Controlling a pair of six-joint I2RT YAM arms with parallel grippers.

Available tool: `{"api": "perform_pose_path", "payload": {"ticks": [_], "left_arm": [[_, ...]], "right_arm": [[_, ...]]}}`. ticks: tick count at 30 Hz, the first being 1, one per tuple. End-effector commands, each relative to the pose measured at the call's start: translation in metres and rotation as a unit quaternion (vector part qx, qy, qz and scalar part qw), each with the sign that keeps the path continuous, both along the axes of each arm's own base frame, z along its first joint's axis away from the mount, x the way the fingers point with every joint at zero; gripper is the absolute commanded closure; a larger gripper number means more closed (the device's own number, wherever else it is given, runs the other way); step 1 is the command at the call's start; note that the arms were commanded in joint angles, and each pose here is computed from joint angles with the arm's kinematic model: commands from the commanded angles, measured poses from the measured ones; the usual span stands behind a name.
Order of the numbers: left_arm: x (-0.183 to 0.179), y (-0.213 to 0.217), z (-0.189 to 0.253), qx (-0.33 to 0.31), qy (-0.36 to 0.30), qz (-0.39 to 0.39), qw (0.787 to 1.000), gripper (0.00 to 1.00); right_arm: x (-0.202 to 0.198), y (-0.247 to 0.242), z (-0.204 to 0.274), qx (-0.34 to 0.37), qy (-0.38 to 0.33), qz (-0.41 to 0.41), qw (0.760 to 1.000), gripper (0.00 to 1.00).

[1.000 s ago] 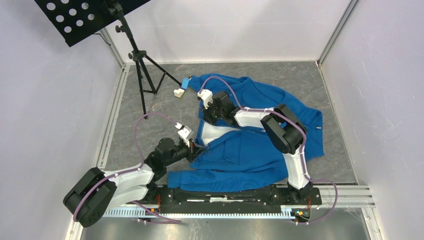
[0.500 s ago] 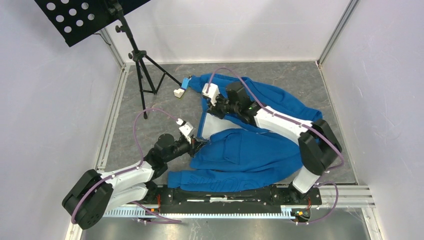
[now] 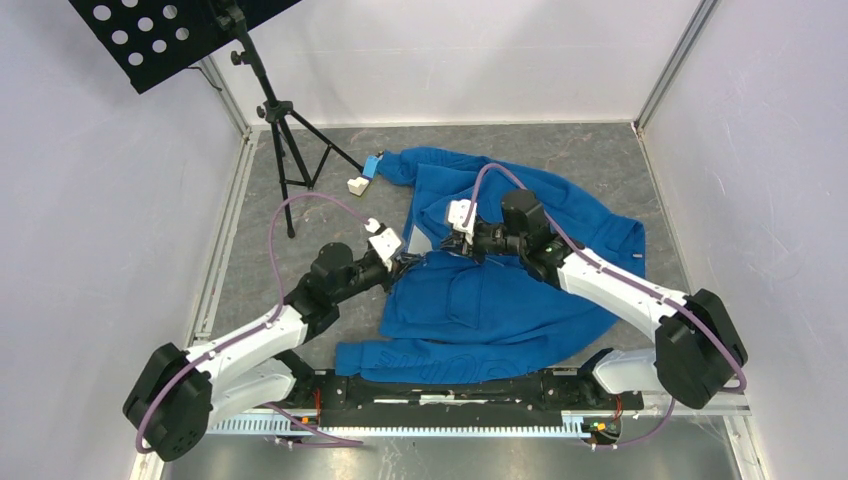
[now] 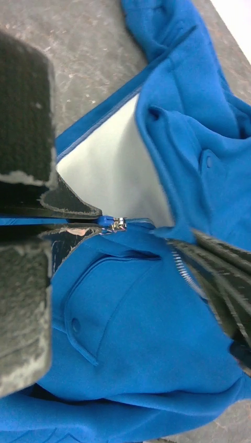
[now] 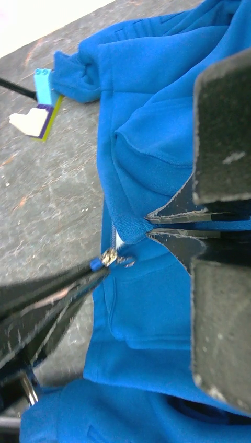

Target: Zip up the jacket

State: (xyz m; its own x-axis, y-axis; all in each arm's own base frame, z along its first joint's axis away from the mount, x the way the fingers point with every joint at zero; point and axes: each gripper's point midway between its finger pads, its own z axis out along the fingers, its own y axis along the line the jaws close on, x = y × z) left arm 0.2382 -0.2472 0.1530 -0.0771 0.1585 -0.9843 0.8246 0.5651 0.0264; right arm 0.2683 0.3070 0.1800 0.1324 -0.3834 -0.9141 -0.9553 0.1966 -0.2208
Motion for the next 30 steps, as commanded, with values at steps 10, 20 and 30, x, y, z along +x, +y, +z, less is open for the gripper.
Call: {"api": "perform_pose_path", "payload": {"ticks": [10,20,30], "left_arm": [[-0.011,-0.021,0.008,0.095,-0.025,-0.134,0.986,0.98],[-0.014,-0.014,0.013,0.089,-0.056,-0.126,0.986,0.98],[-0.015,-0.017,0.015,0.079,-0.064,-0.131,0.986,0.98]], "right_arm": [[-0.004,0.001,0.029,0.056,-0.113,0.043,0.991,1.00],[-0.018,0.007,0.019,0.058,-0.093,0.103,0.989,1.00],[-0.022,0.010,0.018,0.060,-0.079,0.117,0.988,1.00]]}}
